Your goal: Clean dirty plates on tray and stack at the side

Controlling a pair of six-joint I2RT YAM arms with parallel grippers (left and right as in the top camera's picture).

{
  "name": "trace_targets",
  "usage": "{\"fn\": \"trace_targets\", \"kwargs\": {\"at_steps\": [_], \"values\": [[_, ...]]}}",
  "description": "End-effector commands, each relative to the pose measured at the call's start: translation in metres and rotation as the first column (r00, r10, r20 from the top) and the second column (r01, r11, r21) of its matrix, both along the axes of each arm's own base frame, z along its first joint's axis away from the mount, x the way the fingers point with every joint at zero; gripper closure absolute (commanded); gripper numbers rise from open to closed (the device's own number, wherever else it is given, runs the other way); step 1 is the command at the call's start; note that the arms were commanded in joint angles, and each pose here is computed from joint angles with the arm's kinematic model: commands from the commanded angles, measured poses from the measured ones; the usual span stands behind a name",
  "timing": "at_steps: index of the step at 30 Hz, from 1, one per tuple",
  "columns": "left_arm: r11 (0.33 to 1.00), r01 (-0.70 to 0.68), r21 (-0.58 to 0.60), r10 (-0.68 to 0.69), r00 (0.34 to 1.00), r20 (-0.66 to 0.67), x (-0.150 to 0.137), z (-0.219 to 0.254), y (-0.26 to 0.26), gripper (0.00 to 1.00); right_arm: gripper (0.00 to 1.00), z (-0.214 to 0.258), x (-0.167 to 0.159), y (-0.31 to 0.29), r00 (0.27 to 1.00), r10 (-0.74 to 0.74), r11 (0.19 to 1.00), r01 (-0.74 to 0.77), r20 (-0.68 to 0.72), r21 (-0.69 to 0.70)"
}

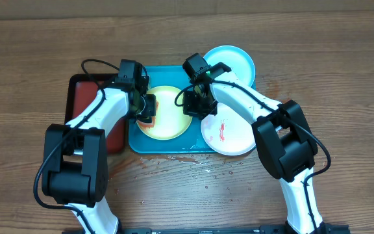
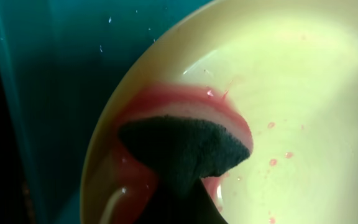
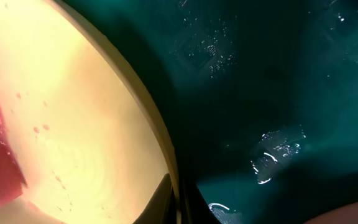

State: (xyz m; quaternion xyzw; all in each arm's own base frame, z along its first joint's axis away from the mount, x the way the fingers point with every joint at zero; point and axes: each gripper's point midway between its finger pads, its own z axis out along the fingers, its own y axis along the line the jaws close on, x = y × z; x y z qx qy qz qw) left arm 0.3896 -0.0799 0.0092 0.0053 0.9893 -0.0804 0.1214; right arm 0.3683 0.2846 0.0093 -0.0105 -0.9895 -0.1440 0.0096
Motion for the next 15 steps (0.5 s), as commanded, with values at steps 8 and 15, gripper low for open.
{"fn": "trace_targets", "kwargs": {"at_steps": [8, 15], "values": [[0.967, 0.129, -0.218, -0.139, 0.990, -0.033, -0.027, -0.005, -0.046, 0.96, 0.96, -0.023, -0.008, -0.001, 0.999, 0.022, 0.999, -0.023, -0.030, -0.040], [0.989, 0.086, -0.117, -0.087, 0.996, -0.005, -0.016, -0.009, -0.031, 0.96, 0.96, -0.023, -0.008, -0.002, 0.999, 0.016, 0.999, -0.018, -0.032, -0.041]]}}
